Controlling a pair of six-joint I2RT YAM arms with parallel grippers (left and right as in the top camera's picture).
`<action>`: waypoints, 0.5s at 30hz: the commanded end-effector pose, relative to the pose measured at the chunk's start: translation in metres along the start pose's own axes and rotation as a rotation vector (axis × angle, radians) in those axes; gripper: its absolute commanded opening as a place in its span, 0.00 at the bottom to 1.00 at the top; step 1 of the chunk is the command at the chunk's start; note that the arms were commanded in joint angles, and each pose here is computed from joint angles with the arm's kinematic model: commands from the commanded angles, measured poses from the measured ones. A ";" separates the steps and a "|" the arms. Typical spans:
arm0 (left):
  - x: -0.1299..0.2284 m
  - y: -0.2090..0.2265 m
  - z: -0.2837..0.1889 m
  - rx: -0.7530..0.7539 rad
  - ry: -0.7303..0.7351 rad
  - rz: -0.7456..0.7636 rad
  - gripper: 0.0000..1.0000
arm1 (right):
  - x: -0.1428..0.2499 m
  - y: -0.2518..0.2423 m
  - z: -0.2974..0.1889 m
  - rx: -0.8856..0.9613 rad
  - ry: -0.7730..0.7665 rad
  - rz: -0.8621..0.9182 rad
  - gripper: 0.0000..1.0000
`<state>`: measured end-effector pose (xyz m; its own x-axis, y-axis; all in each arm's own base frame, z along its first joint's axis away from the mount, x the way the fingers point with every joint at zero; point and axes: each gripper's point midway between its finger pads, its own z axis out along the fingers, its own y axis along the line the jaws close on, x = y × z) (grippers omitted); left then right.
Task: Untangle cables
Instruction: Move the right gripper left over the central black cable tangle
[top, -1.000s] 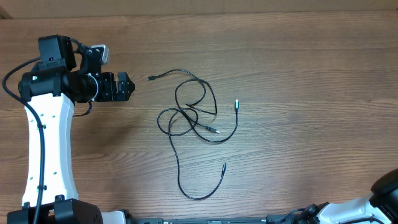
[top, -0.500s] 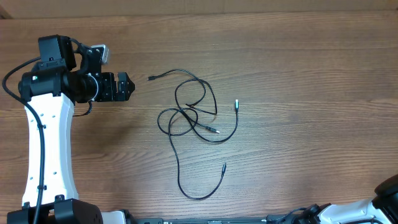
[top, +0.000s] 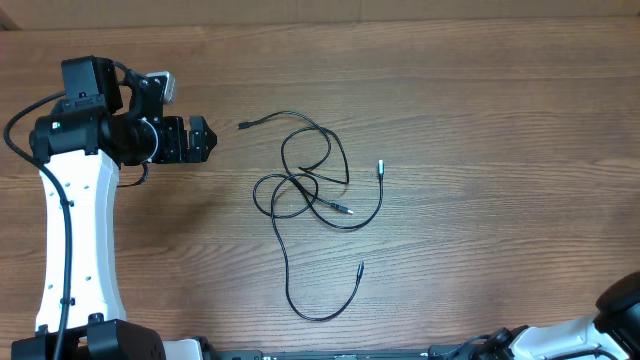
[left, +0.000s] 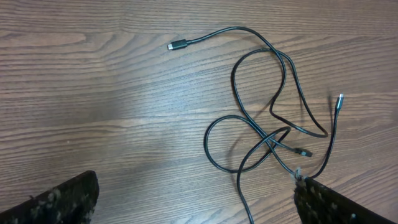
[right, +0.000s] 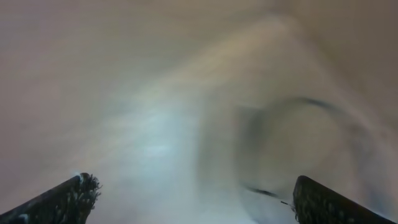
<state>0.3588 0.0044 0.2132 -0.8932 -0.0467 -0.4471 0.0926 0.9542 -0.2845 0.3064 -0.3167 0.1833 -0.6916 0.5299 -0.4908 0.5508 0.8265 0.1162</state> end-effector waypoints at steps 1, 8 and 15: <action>-0.005 0.000 -0.004 -0.006 -0.015 0.026 1.00 | -0.012 0.106 -0.018 -0.478 -0.059 -0.051 1.00; -0.005 0.000 -0.004 -0.006 -0.015 0.026 1.00 | 0.040 0.198 -0.021 -0.623 0.172 -0.143 1.00; -0.005 0.000 -0.004 -0.006 -0.015 0.026 1.00 | 0.097 0.287 -0.036 -0.724 0.353 -0.326 1.00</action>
<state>0.3588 0.0044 0.2132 -0.8932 -0.0467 -0.4471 0.0926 0.9542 -0.2845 0.3772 -0.0559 0.1943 -0.9196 0.2473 -0.3051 0.0290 0.8175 0.5752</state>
